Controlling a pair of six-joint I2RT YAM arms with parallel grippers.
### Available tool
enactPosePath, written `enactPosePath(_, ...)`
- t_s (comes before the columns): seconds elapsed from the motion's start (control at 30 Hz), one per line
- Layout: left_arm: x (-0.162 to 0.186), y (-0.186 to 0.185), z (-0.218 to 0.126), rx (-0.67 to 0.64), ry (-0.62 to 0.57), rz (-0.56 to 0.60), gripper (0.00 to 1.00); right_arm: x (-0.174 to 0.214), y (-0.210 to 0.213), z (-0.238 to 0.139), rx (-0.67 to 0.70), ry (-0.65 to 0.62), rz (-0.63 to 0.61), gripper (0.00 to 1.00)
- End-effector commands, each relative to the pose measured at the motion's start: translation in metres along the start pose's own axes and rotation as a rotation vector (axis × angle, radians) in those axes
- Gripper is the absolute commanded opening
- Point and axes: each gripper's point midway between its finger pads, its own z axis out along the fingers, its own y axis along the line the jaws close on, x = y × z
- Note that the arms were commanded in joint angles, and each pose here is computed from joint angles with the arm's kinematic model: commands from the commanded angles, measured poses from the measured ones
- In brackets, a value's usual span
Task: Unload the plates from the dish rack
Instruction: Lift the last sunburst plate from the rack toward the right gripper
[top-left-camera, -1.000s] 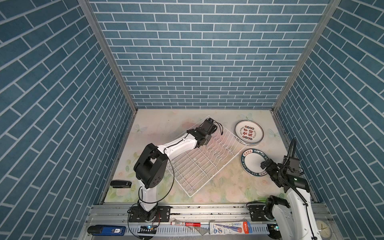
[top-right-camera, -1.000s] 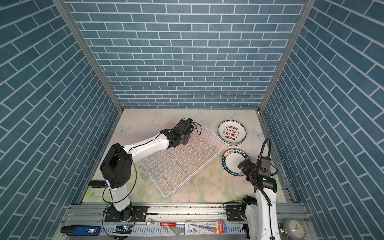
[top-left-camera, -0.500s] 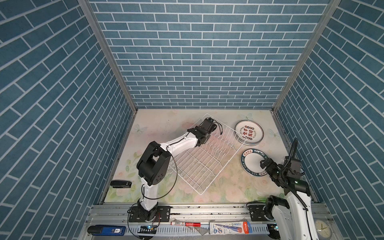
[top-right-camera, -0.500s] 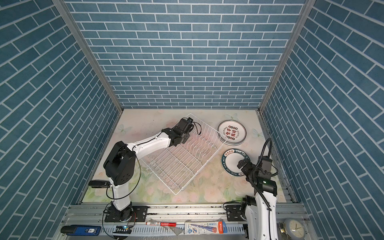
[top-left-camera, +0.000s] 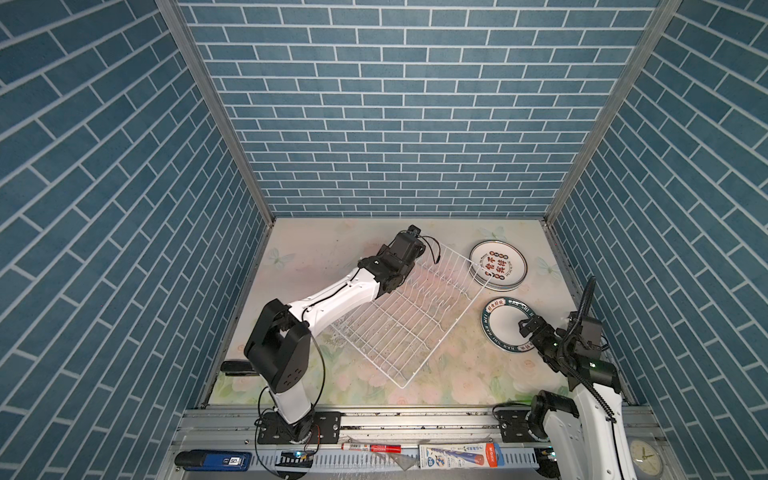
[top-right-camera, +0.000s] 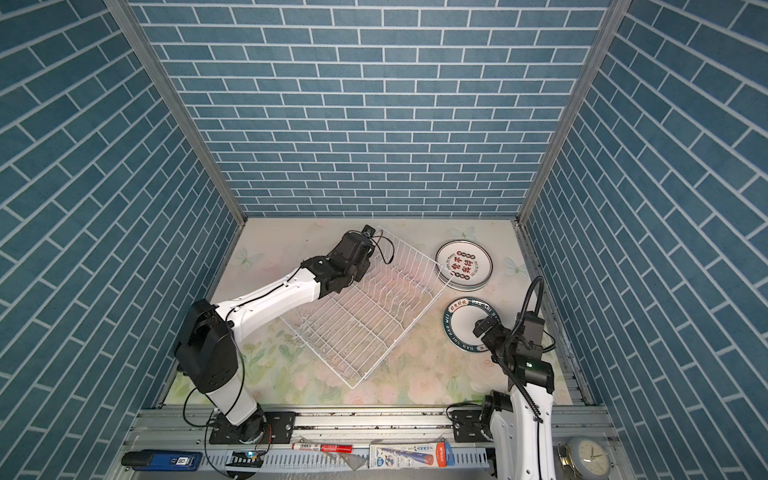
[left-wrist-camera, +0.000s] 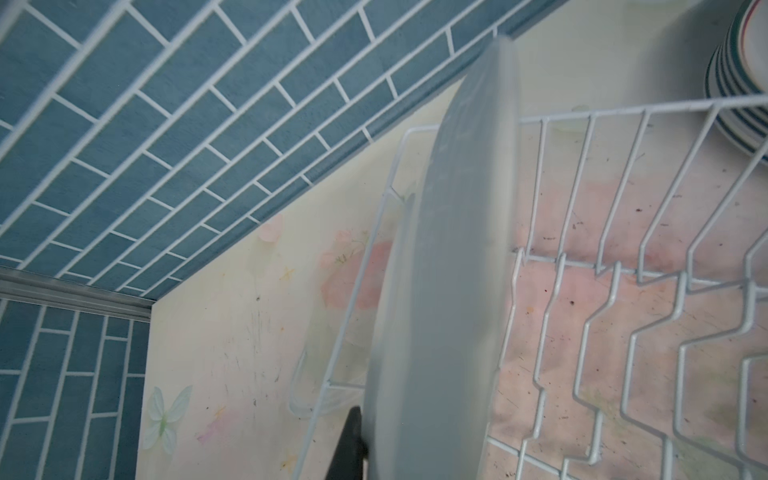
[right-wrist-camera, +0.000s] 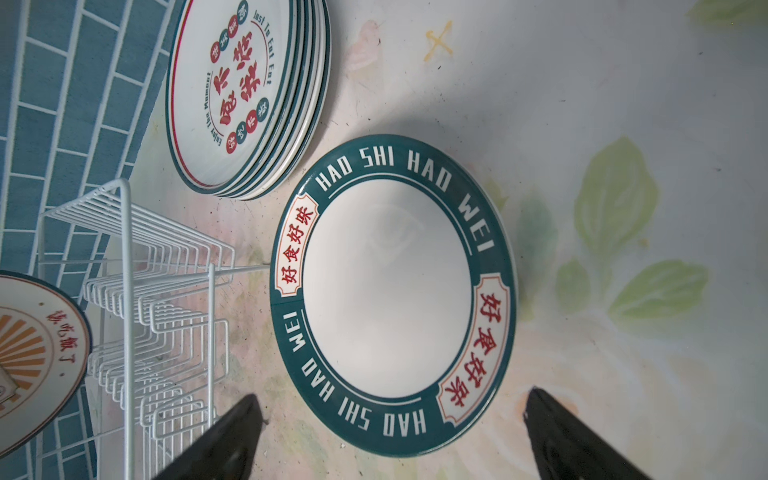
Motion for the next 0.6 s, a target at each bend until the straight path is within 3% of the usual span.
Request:
enactPosePath(0.0, -0.011, 0.013, -0.023, -0.009, -0.033, -0.035, 0.0, -0.009, 0.013, -0.008, -0.036, -0.022, -0.038, 0.99)
enactPosePath(0.2, -0.033, 0.017, -0.077, 0.094, -0.11, -0.174, 0.0, -0.016, 0.036, -0.021, -0.122, -0.039, -0.077, 0.99)
enactPosePath(0.27, -0.04, 0.014, -0.092, 0.173, -0.136, -0.269, 0.0, -0.018, 0.055, -0.028, -0.221, -0.047, -0.097, 0.99)
enactPosePath(0.43, -0.062, -0.022, -0.118, 0.475, -0.191, -0.513, 0.0, -0.027, 0.126, -0.06, -0.627, -0.089, -0.152, 0.99)
enactPosePath(0.57, -0.084, -0.053, -0.134, 0.704, -0.227, -0.658, 0.0, -0.036, 0.158, -0.083, -0.839, -0.127, -0.177, 0.99)
